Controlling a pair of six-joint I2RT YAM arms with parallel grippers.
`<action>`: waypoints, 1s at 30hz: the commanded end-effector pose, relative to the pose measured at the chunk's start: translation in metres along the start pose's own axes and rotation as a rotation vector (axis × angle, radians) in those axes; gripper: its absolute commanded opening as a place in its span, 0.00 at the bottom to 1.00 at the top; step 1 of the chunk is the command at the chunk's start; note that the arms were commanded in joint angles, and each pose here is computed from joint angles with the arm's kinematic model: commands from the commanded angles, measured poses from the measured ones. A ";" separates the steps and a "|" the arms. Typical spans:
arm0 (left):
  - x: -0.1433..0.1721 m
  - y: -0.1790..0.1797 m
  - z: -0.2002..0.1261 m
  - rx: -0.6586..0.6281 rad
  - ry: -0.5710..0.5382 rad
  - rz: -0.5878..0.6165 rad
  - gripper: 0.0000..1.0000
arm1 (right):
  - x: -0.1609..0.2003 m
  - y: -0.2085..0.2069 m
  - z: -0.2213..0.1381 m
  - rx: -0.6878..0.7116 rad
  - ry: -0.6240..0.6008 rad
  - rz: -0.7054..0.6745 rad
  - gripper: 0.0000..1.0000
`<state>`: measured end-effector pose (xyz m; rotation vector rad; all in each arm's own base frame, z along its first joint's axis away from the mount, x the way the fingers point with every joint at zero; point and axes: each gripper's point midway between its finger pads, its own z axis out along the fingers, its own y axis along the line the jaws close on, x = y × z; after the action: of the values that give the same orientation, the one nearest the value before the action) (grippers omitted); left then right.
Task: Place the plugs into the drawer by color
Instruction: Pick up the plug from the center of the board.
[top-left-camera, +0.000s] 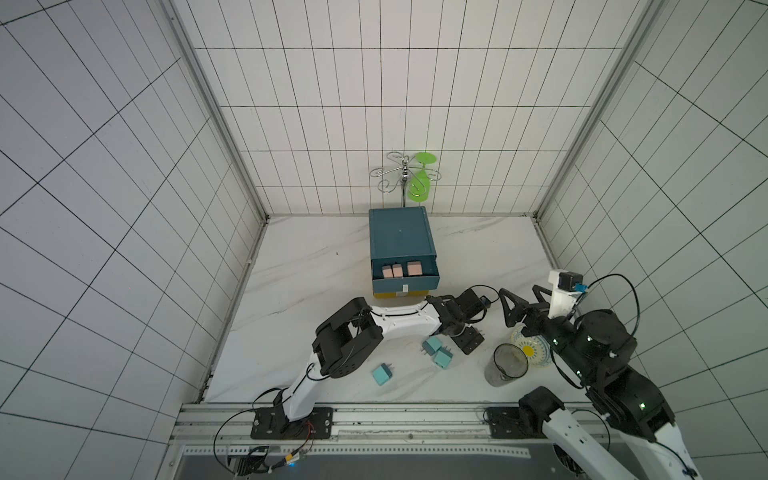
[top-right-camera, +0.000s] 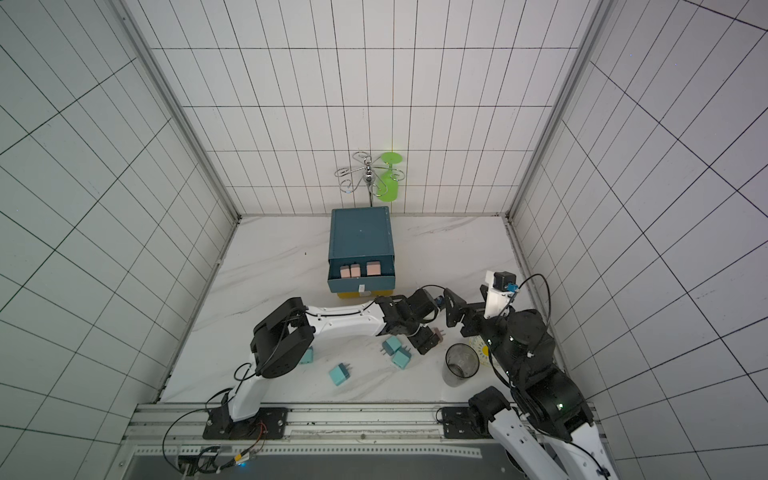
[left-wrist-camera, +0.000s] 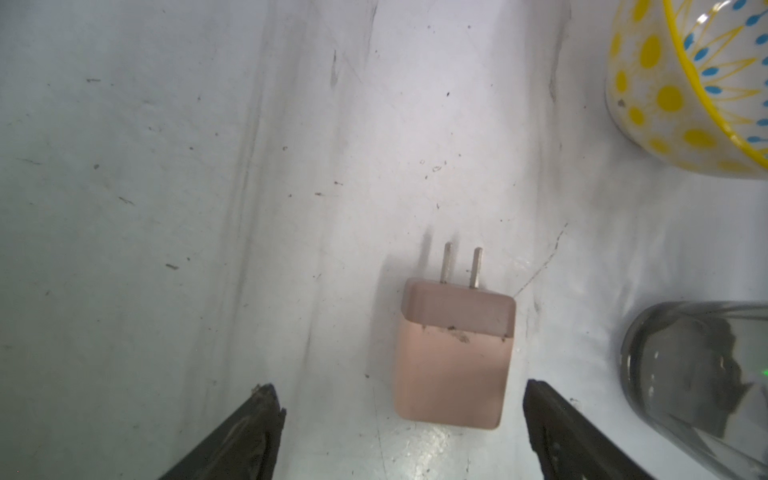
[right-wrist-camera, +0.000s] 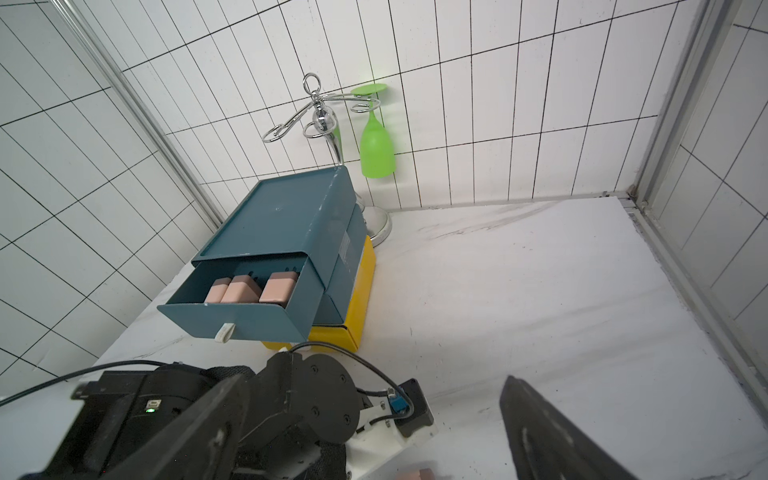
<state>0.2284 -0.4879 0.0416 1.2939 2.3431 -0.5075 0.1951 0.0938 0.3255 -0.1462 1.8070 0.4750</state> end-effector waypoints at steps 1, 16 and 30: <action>-0.005 -0.008 0.011 0.022 -0.010 0.038 0.91 | 0.003 -0.004 0.007 0.023 -0.001 0.009 0.99; 0.006 -0.008 0.033 -0.012 0.034 0.045 0.50 | 0.006 -0.007 0.011 0.035 -0.004 0.007 0.99; -0.002 0.008 0.033 -0.101 0.029 0.012 0.00 | 0.005 -0.005 0.007 0.018 -0.013 0.010 0.99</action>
<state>0.2403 -0.5130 0.0268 1.2819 2.3079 -0.4343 0.1993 0.0946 0.3216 -0.1395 1.8082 0.4666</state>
